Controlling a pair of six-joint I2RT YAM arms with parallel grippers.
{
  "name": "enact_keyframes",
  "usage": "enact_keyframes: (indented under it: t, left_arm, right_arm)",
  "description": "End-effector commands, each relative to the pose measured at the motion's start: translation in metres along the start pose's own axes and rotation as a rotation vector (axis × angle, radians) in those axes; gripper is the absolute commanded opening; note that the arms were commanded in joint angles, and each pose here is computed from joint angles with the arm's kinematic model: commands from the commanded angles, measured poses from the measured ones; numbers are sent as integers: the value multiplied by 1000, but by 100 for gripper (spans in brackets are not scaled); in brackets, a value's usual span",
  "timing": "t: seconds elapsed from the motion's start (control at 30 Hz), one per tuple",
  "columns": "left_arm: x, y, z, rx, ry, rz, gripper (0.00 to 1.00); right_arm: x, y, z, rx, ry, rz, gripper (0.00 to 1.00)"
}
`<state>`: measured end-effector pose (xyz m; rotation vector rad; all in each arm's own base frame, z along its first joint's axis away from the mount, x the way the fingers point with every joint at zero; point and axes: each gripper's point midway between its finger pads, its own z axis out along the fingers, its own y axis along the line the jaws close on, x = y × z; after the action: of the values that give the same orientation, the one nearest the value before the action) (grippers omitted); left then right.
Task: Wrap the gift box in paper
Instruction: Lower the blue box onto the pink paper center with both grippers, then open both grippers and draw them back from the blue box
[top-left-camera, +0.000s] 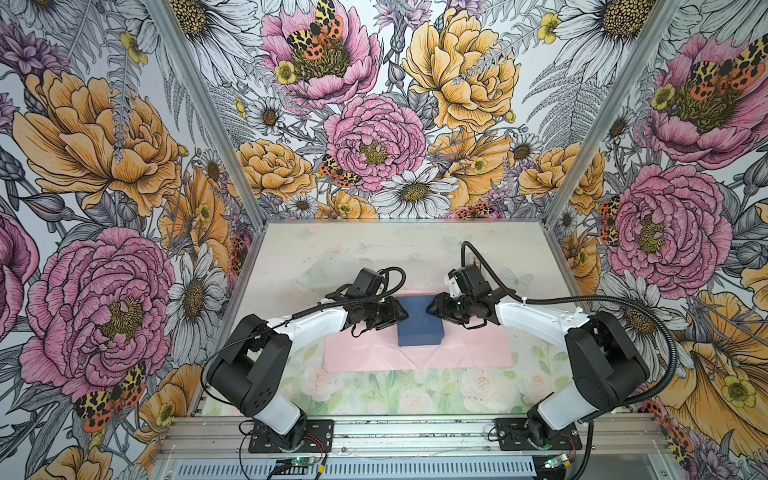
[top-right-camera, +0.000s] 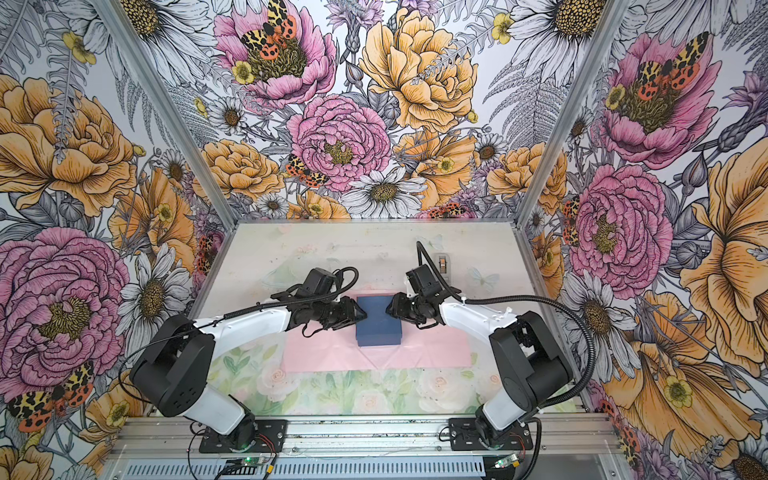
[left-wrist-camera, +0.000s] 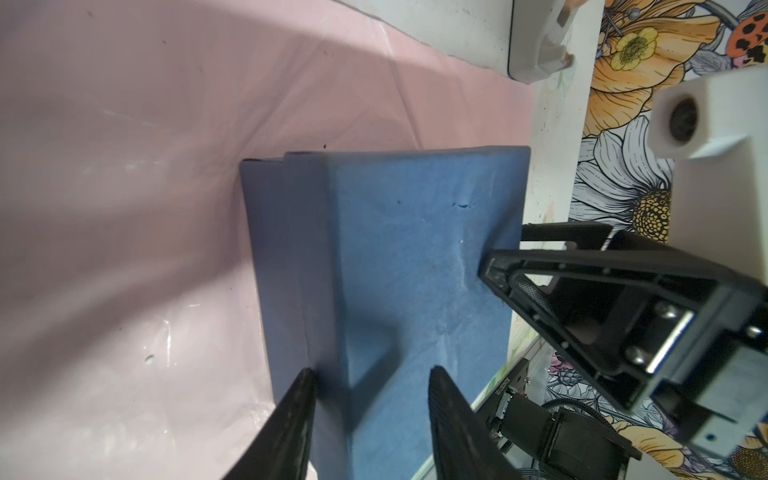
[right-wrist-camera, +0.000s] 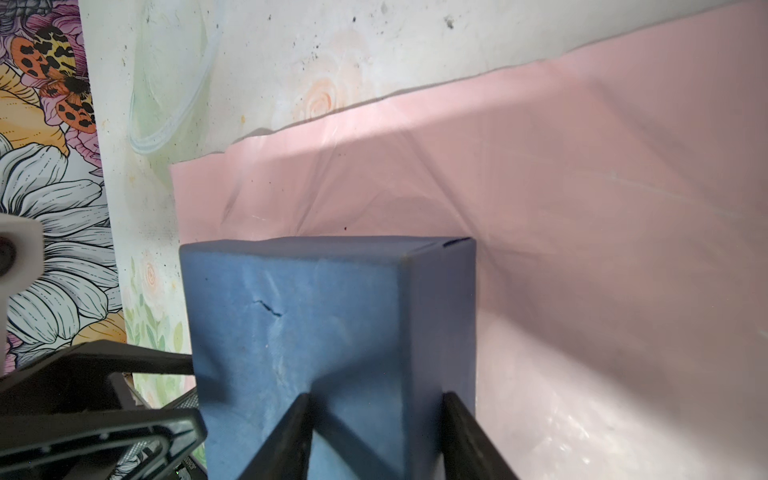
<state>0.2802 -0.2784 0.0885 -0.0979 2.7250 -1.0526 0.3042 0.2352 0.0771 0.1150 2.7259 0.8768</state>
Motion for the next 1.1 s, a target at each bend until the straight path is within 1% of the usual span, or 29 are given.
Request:
enact_keyframes:
  t: [0.0, 0.33, 0.57, 0.63, 0.67, 0.8, 0.87, 0.93, 1.07]
  left_arm:
    - [9, 0, 0, -6, 10, -1, 45]
    - [15, 4, -2, -13, 11, -10, 44]
    - [18, 4, -2, -12, 15, -12, 44]
    - [18, 3, -3, -10, 13, -9, 44]
    - [17, 3, -4, -11, 8, -8, 45]
    - [5, 1, -18, -40, -44, 2, 55]
    - [-2, 3, -30, -53, -83, -6, 59]
    - [-7, 8, -41, -69, -118, -21, 59]
    - [-13, 31, -57, -97, -165, -77, 59]
  right_arm:
    - [11, 6, 0, -28, 28, -16, 49]
    - [16, 9, 0, -34, 36, -20, 47]
    - [19, 6, 0, -22, 34, -17, 48]
    - [18, 6, -2, -19, 26, -18, 50]
    - [16, 6, -4, -16, 13, -19, 52]
    - [2, 0, -26, 10, -57, -13, 63]
    - [-8, -13, -44, 48, -102, 9, 66]
    - [-15, -38, -63, 94, -144, 65, 68]
    - [-15, -106, -96, 221, -201, 251, 74]
